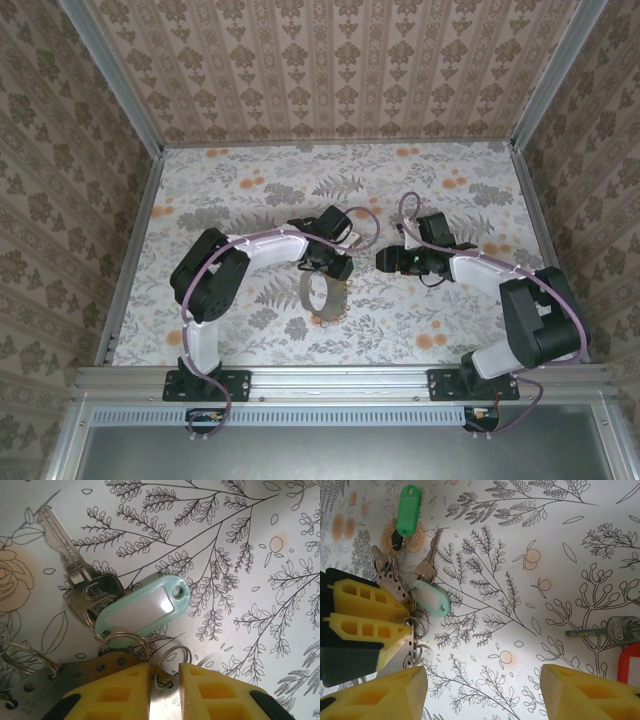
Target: Put the keys on the keyring
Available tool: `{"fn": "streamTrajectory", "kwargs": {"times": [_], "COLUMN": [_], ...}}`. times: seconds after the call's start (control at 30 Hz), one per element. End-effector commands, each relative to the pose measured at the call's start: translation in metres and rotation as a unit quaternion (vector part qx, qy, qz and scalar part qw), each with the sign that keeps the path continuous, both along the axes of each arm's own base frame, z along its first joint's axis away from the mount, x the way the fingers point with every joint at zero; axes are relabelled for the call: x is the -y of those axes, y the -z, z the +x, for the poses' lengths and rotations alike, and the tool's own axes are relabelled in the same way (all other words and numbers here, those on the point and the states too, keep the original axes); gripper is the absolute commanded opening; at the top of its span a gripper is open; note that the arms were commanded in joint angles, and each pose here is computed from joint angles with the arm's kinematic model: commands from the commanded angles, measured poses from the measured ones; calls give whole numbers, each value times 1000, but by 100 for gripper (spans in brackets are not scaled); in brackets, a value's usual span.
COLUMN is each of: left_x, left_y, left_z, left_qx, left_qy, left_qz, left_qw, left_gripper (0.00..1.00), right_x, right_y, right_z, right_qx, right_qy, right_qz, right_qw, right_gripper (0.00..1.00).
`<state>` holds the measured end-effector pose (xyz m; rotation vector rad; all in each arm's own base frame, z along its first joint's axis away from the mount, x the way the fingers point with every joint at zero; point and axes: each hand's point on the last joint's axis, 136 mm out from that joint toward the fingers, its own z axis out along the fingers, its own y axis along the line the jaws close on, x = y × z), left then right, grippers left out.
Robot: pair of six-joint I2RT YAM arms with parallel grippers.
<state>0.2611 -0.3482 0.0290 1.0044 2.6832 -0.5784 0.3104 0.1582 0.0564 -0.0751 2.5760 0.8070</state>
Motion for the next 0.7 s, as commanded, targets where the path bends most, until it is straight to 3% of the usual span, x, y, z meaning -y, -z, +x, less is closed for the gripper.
{"fn": "streamTrajectory", "kwargs": {"times": [0.0,0.57,0.67], "left_x": [6,9,9], "left_y": [-5,-12,-13], "left_z": [-6,-16,-17], "left_qx": [-6,-15,-15], "left_qy": [14,19,20], "left_qz": [-10,-30,-32], "left_qw": [1000,999,999], "left_gripper": [21,13,4], "right_x": [6,10,10], "right_y": [-3,-4,-4], "right_z": [1,0,0], "right_qx": [9,13,13], "right_qy": [10,16,16], "right_qz": [-5,-7,-6], "right_qw": [1000,1000,1000], "right_gripper": [63,63,63]}}
